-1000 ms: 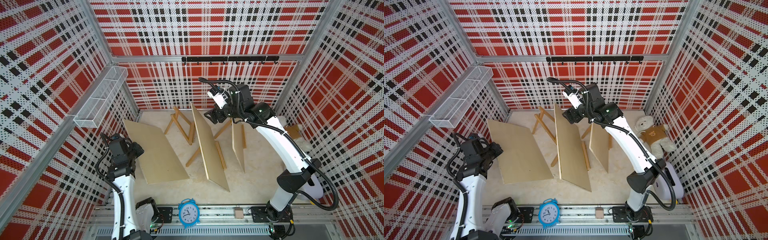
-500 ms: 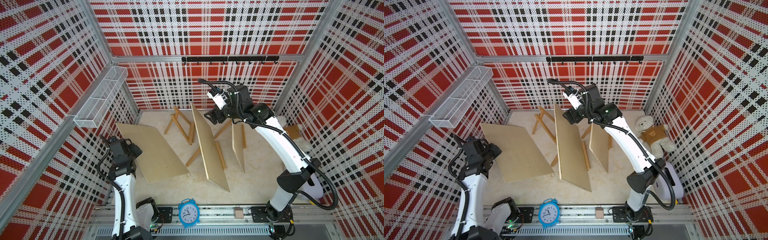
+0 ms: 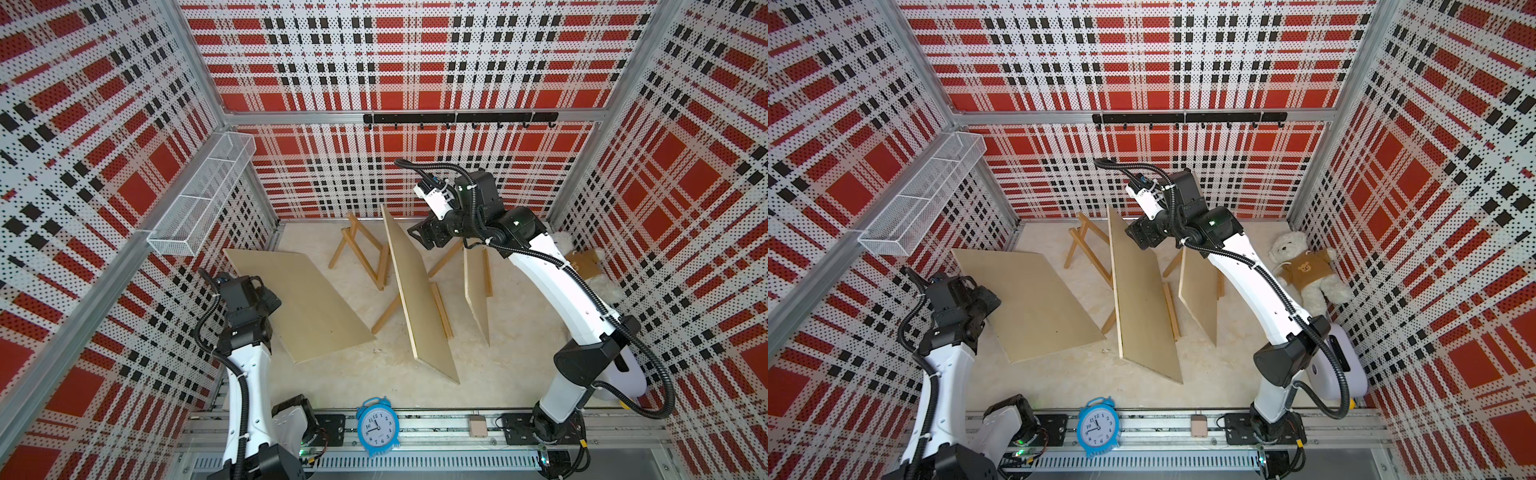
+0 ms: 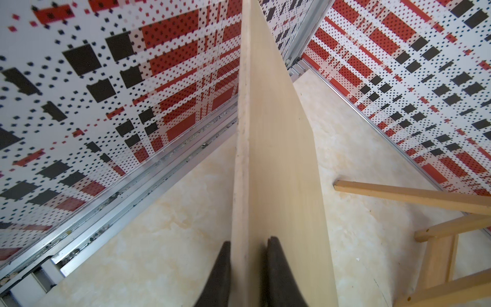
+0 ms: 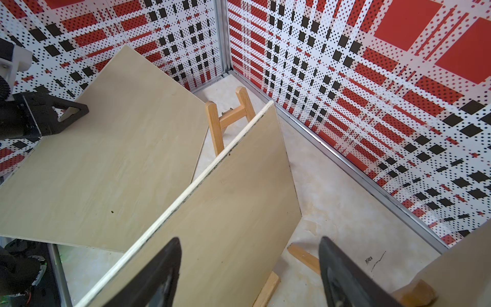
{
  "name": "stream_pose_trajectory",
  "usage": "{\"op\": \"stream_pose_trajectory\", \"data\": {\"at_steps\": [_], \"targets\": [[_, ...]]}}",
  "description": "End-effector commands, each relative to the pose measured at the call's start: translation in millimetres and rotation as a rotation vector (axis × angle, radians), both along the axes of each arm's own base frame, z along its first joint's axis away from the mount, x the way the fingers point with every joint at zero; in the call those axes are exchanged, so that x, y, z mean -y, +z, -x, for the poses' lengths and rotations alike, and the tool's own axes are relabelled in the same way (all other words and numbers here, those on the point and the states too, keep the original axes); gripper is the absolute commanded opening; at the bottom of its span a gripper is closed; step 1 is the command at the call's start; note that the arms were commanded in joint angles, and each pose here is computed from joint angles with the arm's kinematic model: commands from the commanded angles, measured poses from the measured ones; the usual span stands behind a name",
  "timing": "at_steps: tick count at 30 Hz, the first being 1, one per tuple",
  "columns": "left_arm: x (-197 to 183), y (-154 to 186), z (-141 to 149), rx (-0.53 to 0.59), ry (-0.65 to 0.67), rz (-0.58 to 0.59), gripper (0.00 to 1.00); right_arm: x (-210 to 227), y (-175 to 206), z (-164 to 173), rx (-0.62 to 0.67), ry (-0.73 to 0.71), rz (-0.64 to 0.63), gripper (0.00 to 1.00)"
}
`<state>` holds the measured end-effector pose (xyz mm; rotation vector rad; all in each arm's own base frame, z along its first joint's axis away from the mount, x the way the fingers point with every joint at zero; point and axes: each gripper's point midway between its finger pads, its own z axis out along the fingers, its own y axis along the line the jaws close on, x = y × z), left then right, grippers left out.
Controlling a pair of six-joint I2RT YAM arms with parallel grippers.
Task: Disassemble the easel
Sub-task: Place the drawing board at the center of the board.
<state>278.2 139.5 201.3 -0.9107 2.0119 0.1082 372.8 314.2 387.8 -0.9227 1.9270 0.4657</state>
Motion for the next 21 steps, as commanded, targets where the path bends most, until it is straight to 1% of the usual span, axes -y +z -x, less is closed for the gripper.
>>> {"op": "stream_pose_trajectory", "data": {"at_steps": [1, 4, 5, 10, 11, 13, 14, 21], "targets": [[-31.1, -27.0, 30.8, -0.258, 0.082, -0.154, 0.0, 3.8, 18.7, 2.6, 0.048, -0.007, -0.034, 0.83], [-30.1, -27.8, 27.9, -0.266, 0.066, -0.146, 0.0, 3.5, 18.8, 2.7, 0.047, -0.007, -0.034, 0.83], [-29.7, -27.8, 27.5, -0.266, 0.064, -0.144, 0.04, 3.4, 17.6, 2.2, 0.044, -0.009, -0.032, 0.83], [-30.5, -29.8, 28.5, -0.28, 0.068, -0.142, 0.37, 3.4, 19.3, 1.6, 0.047, -0.012, -0.038, 0.83], [-31.3, -30.4, 29.8, -0.289, 0.074, -0.143, 0.41, 3.6, 19.1, 1.7, 0.047, -0.013, -0.036, 0.83], [-33.3, -31.3, 31.7, -0.311, 0.082, -0.147, 0.45, 3.9, 19.0, 1.2, 0.047, -0.015, -0.036, 0.83], [-34.0, -31.1, 32.6, -0.319, 0.085, -0.149, 0.45, 3.7, 19.0, 1.4, 0.047, -0.014, -0.036, 0.83], [-35.1, -23.2, 34.8, -0.311, 0.088, -0.173, 0.45, 2.4, 17.5, 0.0, 0.041, -0.015, -0.039, 0.83]]}}
